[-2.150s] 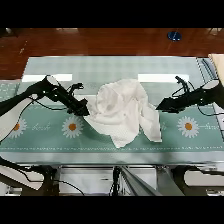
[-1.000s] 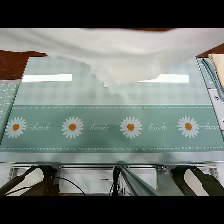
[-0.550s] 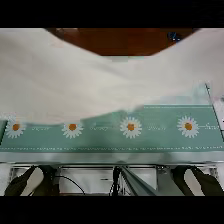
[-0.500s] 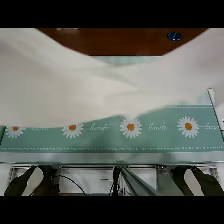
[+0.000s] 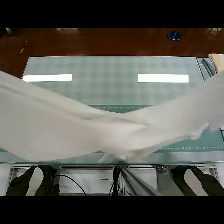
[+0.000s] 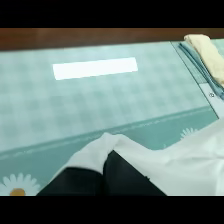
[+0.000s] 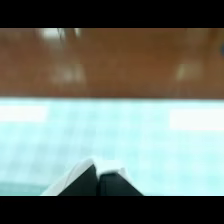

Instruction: Fold the shirts.

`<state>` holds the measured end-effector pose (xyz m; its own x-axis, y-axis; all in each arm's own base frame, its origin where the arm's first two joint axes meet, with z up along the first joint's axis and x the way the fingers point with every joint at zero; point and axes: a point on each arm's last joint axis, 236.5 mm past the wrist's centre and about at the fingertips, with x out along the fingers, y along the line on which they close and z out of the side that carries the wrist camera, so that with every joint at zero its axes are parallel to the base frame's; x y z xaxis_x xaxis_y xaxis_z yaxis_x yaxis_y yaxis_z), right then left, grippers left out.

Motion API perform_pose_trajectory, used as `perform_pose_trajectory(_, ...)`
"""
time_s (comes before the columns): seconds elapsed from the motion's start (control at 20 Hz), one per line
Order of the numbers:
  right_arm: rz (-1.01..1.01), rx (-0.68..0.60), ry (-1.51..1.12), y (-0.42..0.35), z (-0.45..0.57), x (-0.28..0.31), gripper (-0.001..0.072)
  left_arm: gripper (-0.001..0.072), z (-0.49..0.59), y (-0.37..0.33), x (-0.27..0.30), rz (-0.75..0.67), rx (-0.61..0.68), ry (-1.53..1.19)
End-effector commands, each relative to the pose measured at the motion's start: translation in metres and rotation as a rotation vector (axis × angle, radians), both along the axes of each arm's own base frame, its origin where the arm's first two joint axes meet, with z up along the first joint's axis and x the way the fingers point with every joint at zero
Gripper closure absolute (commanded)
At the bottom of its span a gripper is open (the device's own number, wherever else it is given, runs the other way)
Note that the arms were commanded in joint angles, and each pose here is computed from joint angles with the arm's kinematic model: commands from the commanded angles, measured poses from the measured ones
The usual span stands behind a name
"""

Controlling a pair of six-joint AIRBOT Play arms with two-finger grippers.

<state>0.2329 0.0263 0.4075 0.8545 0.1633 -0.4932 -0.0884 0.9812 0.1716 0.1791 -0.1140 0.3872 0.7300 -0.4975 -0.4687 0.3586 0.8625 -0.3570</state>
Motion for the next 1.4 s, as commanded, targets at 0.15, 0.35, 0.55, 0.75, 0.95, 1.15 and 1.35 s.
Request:
perform_pose_trajectory(0.15, 0.104, 0.121, 0.413, -0.007, -0.148, 0.127, 0.0695, 0.069, -0.141, 0.032, 0.093, 0.031, -0.303, 0.344)
perform_pose_trajectory(0.35, 0.257, -0.032, 0.535, 0.061, -0.258, 0.213, 0.0694, 0.0688, -0.23, 0.005, 0.153, -0.09, -0.323, 0.479)
perform_pose_trajectory(0.55, 0.3, -0.118, 0.509, 0.094, -0.328, 0.27, 0.0694, 0.0688, -0.311, 0.026, 0.206, -0.032, -0.357, 0.601)
perform_pose_trajectory(0.75, 0.249, -0.09, 0.418, 0.095, -0.349, 0.312, 0.0694, 0.0687, -0.361, 0.063, 0.232, 0.033, -0.425, 0.655)
perform_pose_trajectory(0.95, 0.198, -0.085, 0.299, 0.092, -0.338, 0.341, 0.0693, 0.0685, -0.345, 0.093, 0.285, 0.164, -0.659, 0.522)
perform_pose_trajectory(1.15, 0.147, -0.129, 0.244, 0.077, -0.331, 0.353, 0.0693, 0.0687, -0.284, 0.073, 0.29, 0.056, -0.859, 0.453)
perform_pose_trajectory(1.35, 0.136, -0.165, 0.23, 0.071, -0.331, 0.357, 0.0693, 0.0687, -0.267, 0.086, 0.301, 0.16, -0.793, 0.365)
